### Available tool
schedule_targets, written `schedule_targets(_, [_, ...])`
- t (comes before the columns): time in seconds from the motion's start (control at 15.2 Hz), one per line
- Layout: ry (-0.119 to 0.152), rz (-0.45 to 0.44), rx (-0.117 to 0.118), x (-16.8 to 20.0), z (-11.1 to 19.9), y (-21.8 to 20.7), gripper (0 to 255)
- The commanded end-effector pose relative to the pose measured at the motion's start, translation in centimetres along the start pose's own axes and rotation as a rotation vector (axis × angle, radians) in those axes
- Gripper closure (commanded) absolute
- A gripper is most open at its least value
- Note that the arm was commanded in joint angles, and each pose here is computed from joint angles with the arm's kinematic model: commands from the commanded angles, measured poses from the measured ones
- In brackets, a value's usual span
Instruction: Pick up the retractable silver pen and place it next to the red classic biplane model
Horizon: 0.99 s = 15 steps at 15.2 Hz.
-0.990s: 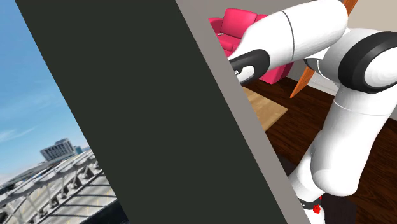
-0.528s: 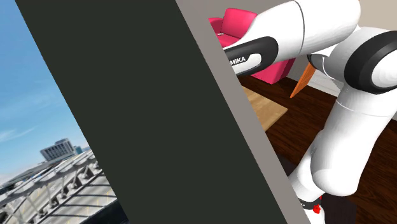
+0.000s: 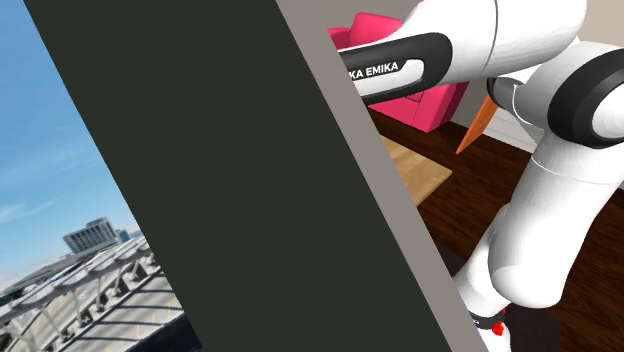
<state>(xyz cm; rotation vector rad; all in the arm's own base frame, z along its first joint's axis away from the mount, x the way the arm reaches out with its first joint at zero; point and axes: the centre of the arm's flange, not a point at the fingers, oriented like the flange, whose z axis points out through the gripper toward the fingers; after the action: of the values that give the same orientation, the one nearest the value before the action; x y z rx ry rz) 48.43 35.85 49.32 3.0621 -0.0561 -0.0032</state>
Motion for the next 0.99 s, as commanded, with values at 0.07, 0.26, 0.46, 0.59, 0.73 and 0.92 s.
schedule_targets(0.07, [0.000,0.000,0.000,0.0,-1.5,0.1,255])
schedule_targets(0.26, [0.000,0.000,0.000,0.0,-3.1,0.3,255])
schedule_targets(0.46, [0.000,0.000,0.000,0.0,-4.7,0.4,255])
schedule_targets(0.59, [0.000,0.000,0.000,0.0,-5.7,0.5,255])
schedule_targets(0.73, [0.000,0.000,0.000,0.0,-6.8,0.6,255])
schedule_targets(0.92, [0.000,0.000,0.000,0.6,-6.7,3.1,255])
